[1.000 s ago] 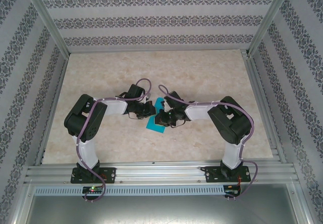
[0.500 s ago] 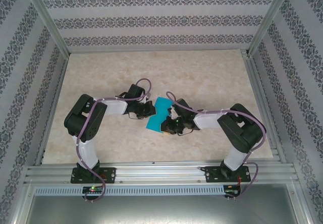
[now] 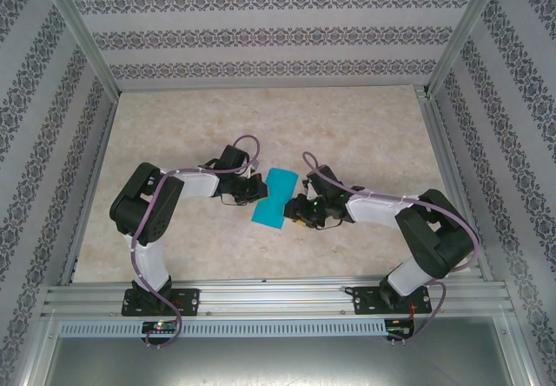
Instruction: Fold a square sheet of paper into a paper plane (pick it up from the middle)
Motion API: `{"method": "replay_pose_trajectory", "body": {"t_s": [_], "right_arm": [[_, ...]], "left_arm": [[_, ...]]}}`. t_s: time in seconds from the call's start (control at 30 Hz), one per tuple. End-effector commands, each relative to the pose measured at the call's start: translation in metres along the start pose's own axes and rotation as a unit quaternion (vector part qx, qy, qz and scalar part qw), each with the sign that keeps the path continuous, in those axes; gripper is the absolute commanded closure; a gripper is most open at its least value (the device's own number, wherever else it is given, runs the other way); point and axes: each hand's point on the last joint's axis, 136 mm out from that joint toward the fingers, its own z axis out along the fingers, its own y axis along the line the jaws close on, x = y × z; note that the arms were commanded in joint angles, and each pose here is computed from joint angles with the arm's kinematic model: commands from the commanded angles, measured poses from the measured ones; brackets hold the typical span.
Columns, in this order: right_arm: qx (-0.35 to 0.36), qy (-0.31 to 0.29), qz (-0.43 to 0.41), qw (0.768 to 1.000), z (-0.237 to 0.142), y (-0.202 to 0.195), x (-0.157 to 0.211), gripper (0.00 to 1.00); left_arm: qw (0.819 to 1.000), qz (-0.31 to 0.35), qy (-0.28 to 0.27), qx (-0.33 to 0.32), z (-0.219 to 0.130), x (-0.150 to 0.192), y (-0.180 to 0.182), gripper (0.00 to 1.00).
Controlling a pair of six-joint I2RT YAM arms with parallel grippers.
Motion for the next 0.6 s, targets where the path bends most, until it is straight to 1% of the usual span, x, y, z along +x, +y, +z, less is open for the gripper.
{"method": "replay_pose_trajectory", "body": {"t_s": [0.0,0.13,0.2,0.37,0.57], "right_arm": [[0.001,-0.032,0.03,0.999,0.003,0.007,-0.026,0.58],[-0.015,-0.038,0.053,0.998,0.014,0.01,-0.038,0.58],[-0.011,-0.038,0.062,0.997,0.019,0.008,-0.041,0.59],[-0.036,-0.038,0.054,0.997,0.023,0.019,-0.043,0.6],[-0.063,-0.018,0.037,0.997,0.03,0.033,-0.04,0.65]], "left_arm": [[1.0,-0.016,-0.002,-0.026,-0.007,0.006,0.006,0.97],[0.999,-0.012,-0.006,-0.029,-0.011,0.003,0.002,0.97],[1.0,-0.012,-0.006,-0.029,-0.011,0.004,0.002,0.97],[1.0,-0.009,0.002,-0.024,-0.009,0.006,0.002,0.96],[1.0,-0.006,0.001,-0.018,-0.008,0.003,-0.001,0.95]]}}
